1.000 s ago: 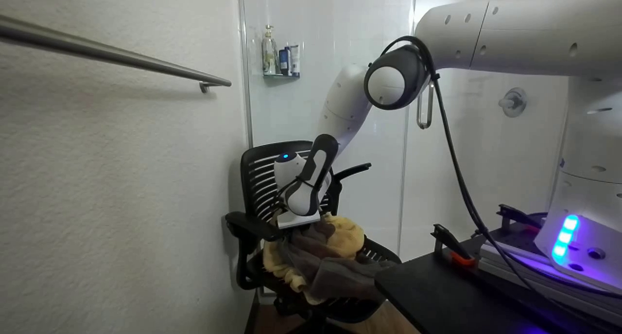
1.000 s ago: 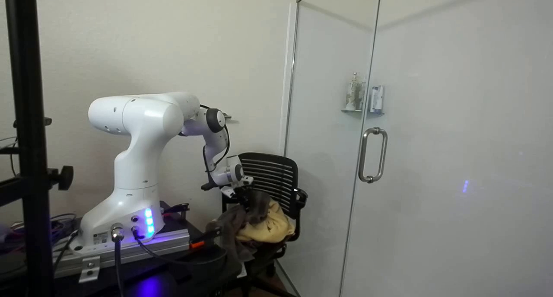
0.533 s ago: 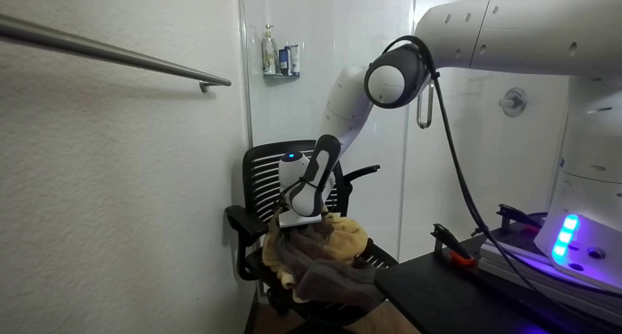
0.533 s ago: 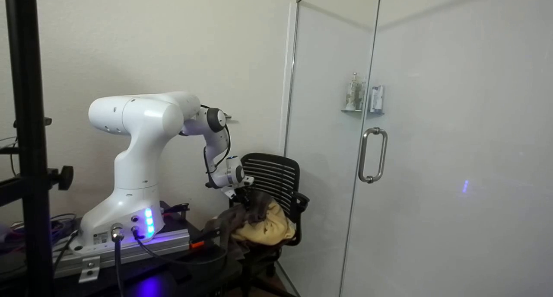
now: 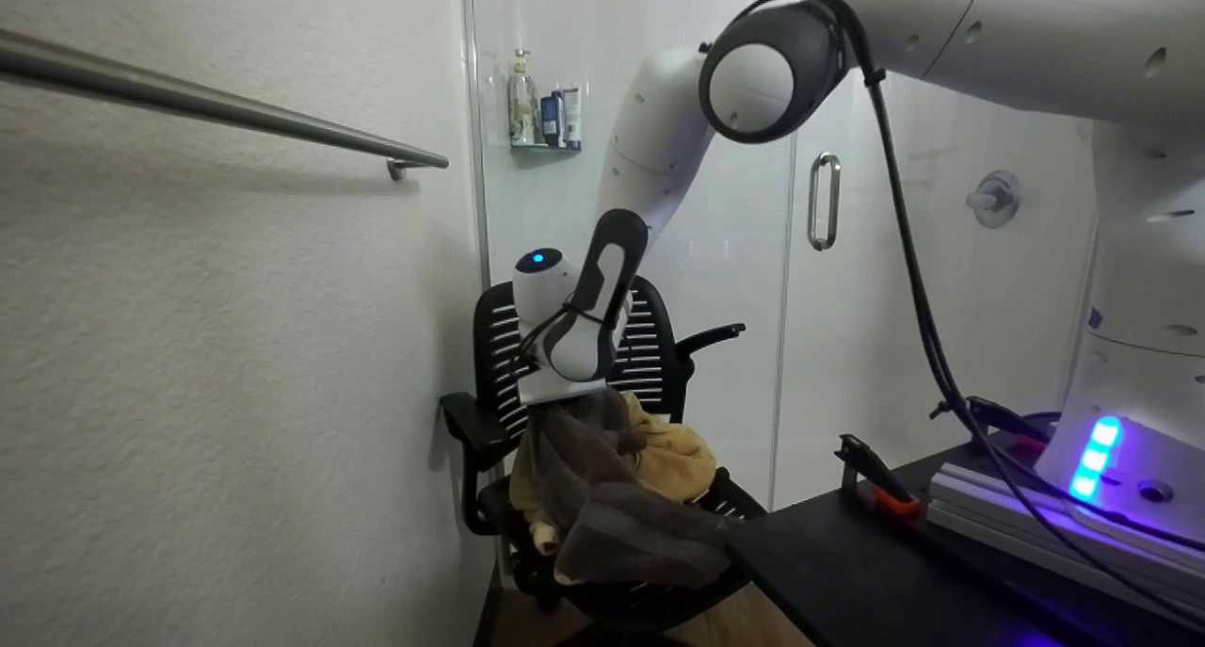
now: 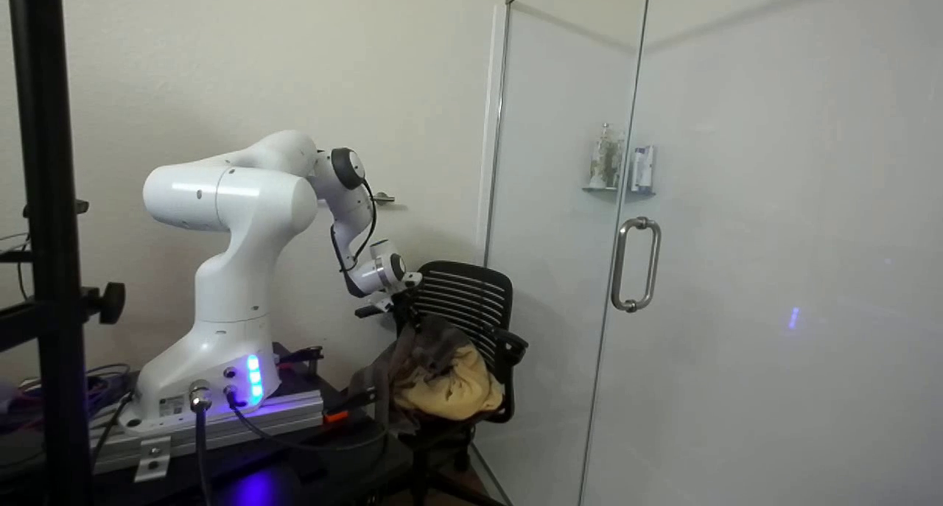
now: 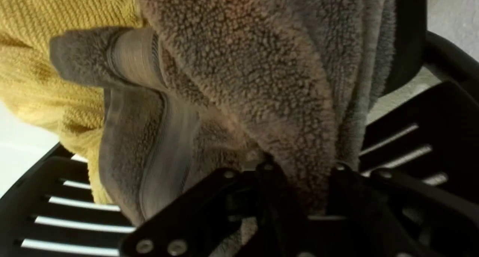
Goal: Hang the cloth on the back of the chair
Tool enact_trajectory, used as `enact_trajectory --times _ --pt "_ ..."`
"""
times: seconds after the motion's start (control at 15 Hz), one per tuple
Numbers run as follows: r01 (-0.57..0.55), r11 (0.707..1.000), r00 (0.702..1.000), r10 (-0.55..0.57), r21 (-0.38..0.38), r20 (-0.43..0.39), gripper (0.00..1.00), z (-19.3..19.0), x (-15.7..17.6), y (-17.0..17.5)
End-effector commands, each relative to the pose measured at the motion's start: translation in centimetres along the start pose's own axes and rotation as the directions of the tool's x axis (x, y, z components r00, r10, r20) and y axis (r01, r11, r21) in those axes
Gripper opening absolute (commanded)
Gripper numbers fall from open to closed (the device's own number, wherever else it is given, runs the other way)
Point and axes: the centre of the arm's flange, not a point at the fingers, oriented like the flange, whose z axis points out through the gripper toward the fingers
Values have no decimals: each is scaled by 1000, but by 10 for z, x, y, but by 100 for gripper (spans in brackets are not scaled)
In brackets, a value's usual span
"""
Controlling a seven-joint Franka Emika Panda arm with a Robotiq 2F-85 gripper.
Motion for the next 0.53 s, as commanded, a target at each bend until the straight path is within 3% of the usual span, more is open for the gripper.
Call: enact_trajectory --times 0.0,0.47 --pt "8 997 997 -14 -72 -78 0 -94 -9 -3" --pt "-69 993 954 37 -98 -298 0 -220 -21 0"
